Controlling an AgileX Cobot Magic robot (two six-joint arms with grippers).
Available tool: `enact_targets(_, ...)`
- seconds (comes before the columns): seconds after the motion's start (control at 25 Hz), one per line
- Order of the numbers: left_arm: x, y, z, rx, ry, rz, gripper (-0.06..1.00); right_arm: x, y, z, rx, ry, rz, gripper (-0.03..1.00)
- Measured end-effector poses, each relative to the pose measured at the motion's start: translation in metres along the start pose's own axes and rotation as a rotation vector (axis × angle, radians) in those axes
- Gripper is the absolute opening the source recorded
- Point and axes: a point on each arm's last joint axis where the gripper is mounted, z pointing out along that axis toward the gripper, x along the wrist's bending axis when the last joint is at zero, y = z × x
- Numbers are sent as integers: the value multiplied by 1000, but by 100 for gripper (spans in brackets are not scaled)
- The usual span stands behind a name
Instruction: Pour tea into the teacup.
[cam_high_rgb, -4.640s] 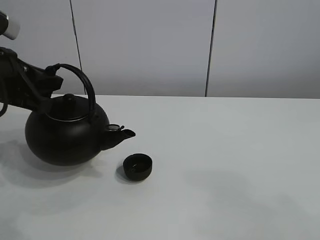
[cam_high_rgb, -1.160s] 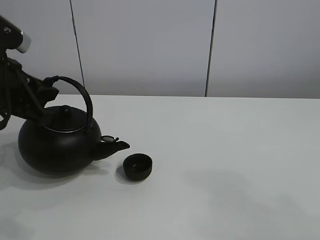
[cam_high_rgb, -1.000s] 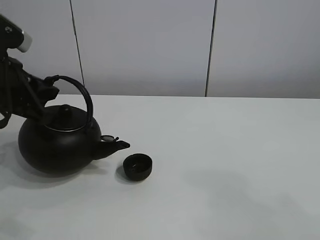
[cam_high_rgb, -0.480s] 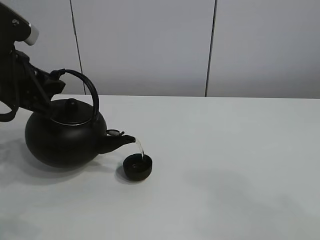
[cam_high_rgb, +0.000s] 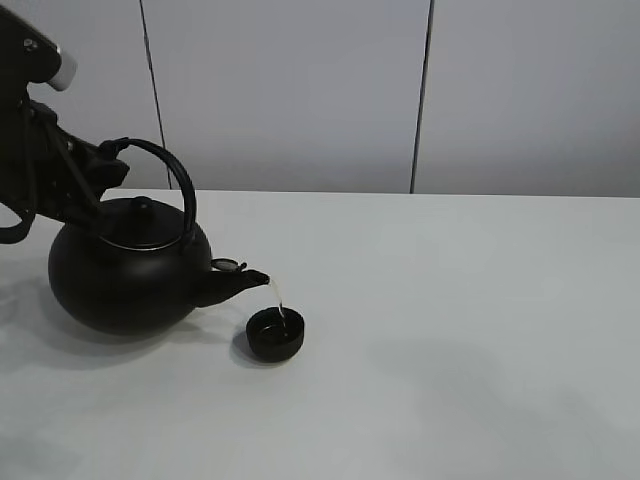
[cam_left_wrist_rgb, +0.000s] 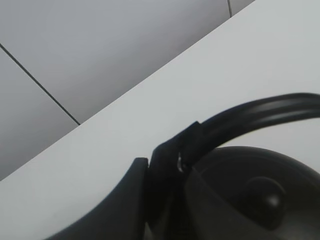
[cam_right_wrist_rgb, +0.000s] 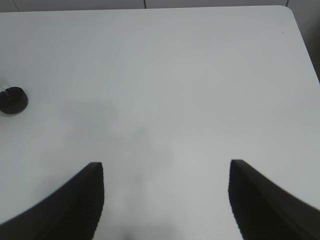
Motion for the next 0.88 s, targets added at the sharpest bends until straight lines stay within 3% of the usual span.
enact_targets(0.88, -1, 0, 0, -2, -12, 18, 11, 0, 0, 0, 0, 0, 0, 49)
